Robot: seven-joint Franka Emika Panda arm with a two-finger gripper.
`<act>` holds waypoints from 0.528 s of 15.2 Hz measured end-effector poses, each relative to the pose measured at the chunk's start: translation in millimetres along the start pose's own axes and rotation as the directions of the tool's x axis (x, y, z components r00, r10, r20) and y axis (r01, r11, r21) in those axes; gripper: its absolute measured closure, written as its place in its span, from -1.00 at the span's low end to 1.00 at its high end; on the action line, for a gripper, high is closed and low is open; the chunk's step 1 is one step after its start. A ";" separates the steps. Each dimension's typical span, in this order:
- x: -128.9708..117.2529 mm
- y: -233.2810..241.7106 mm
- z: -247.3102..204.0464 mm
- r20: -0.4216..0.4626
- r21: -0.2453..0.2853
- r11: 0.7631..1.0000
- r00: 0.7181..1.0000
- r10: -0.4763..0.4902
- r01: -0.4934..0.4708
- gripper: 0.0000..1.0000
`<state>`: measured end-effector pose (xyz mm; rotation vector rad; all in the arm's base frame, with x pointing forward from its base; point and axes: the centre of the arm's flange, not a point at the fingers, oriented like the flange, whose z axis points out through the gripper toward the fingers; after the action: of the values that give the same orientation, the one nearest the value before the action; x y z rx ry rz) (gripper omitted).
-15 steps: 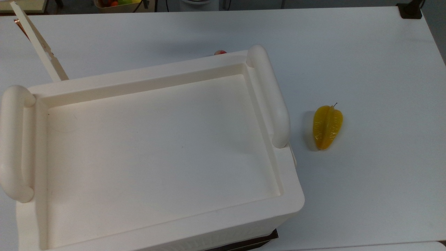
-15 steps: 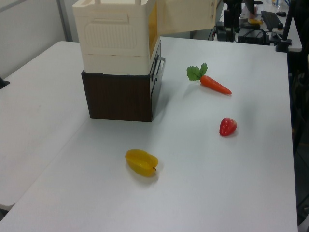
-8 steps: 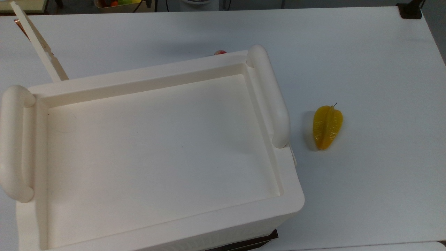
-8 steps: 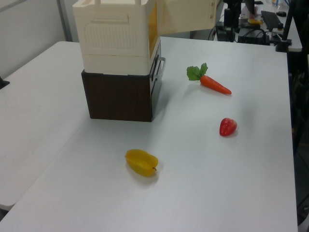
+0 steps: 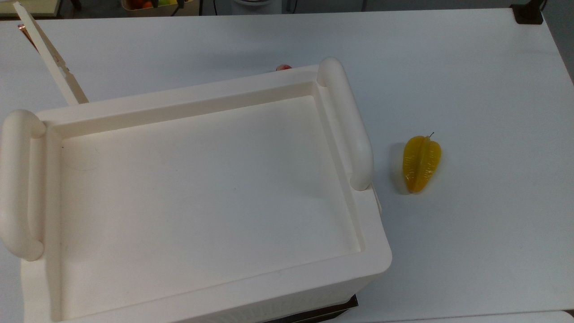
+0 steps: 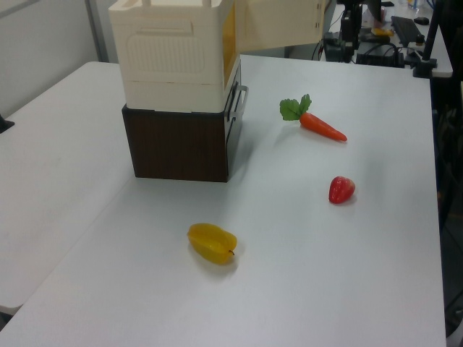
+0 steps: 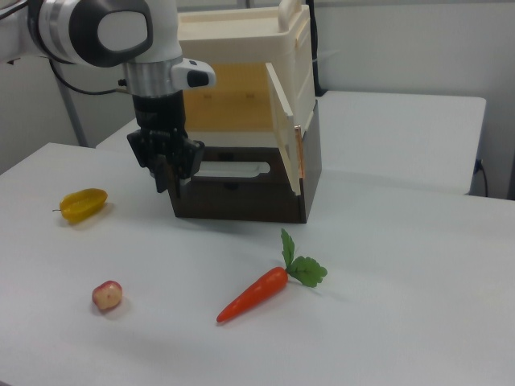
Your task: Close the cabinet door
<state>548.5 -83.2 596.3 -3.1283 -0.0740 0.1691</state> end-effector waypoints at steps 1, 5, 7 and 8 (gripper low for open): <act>-1.3 4.6 -2.2 -0.005 0.000 0.999 0.999 -0.034 0.034 0.37; -8.9 32.7 -14.5 -0.031 -0.008 0.973 0.973 -0.229 0.229 0.98; -13.6 46.9 -25.3 -0.050 -0.023 0.941 0.940 -0.338 0.337 0.98; -15.5 51.3 -32.0 -0.060 -0.035 0.921 0.919 -0.390 0.388 0.98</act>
<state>539.0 -135.3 629.2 -3.0546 -0.6951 0.0597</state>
